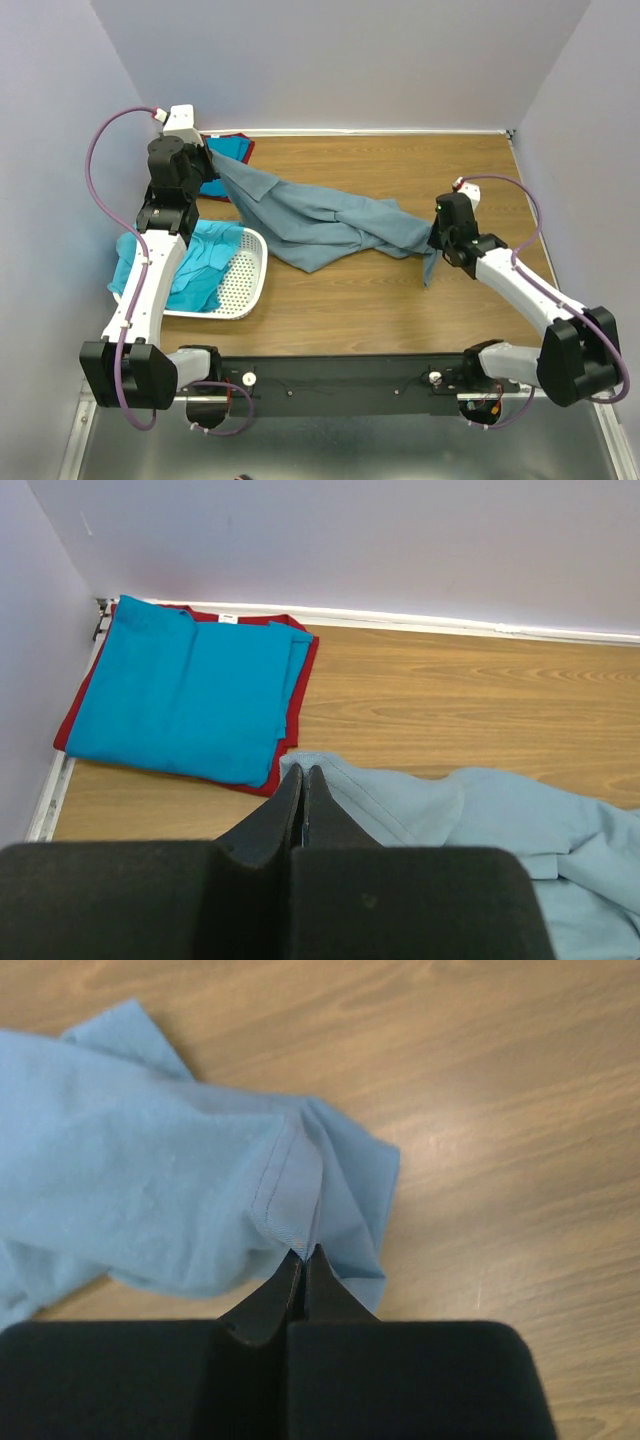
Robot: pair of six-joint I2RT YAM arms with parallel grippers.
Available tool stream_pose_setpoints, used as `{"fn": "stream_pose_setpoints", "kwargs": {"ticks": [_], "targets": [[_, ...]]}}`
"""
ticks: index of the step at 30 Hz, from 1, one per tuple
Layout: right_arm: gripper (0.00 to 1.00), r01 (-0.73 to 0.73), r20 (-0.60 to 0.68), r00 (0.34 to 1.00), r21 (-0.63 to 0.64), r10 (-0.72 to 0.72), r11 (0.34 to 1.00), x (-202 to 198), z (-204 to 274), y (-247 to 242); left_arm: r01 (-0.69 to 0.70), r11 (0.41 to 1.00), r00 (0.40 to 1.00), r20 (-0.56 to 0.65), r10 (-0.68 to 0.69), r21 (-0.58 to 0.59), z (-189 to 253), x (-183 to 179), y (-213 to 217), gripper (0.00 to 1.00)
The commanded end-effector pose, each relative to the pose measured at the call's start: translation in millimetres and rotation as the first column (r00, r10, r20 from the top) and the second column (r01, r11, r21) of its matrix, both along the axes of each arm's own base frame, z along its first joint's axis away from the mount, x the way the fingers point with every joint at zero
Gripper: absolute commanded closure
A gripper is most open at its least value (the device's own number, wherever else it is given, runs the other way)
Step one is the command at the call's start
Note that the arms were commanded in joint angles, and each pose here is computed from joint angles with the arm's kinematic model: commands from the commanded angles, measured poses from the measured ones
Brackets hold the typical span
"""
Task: Fold and stack the t-shirts
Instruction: Flatten the tshirt out
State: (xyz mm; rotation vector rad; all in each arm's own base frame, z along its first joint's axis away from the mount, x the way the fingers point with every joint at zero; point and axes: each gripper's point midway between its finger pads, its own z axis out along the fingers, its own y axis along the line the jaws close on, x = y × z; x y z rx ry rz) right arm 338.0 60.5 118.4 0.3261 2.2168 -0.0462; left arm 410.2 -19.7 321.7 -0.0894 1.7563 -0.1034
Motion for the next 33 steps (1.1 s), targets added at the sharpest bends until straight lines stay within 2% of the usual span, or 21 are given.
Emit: {"fn": "stream_pose_setpoints", "kwargs": {"ticks": [1,7,8,10,11,14,18,26,33], "targets": [[0.98,-0.083,-0.033,0.995,0.159,0.089,0.984,-27,-8,26,-0.013,1.000,1.000,0.018,0.013,0.016,7,-1,5,1.00],[0.82,-0.187,-0.018,0.979,0.301,0.201,0.935,-59,-4,49,-0.020,1.000,1.000,0.014,0.020,0.022,8,-1,8,1.00],[0.68,-0.196,-0.013,0.978,0.306,0.210,0.932,-60,-2,50,-0.023,0.999,1.000,0.011,0.023,0.022,6,-1,8,1.00],[0.47,-0.208,0.016,0.977,0.295,0.213,0.933,-55,8,50,-0.023,1.000,1.000,0.011,0.023,0.020,6,-1,9,1.00],[0.34,-0.203,0.029,0.979,0.282,0.203,0.938,-50,13,48,-0.022,1.000,1.000,0.005,0.022,0.020,4,0,8,1.00],[0.20,-0.187,0.077,0.982,0.215,0.175,0.958,-19,30,44,-0.011,1.000,1.000,-0.002,0.011,0.017,2,1,6,1.00],[0.18,-0.231,0.102,0.971,0.183,0.215,0.956,27,31,60,0.005,1.000,1.000,-0.008,-0.004,0.010,-1,3,3,1.00],[0.18,-0.415,0.137,0.910,0.249,0.392,0.875,100,7,121,0.047,0.999,0.999,-0.023,-0.047,-0.005,-9,6,-5,1.00],[0.18,-0.451,0.040,0.885,0.316,0.463,0.835,102,-49,142,0.057,0.998,0.998,-0.020,-0.057,-0.010,-8,6,-7,1.00]]}}
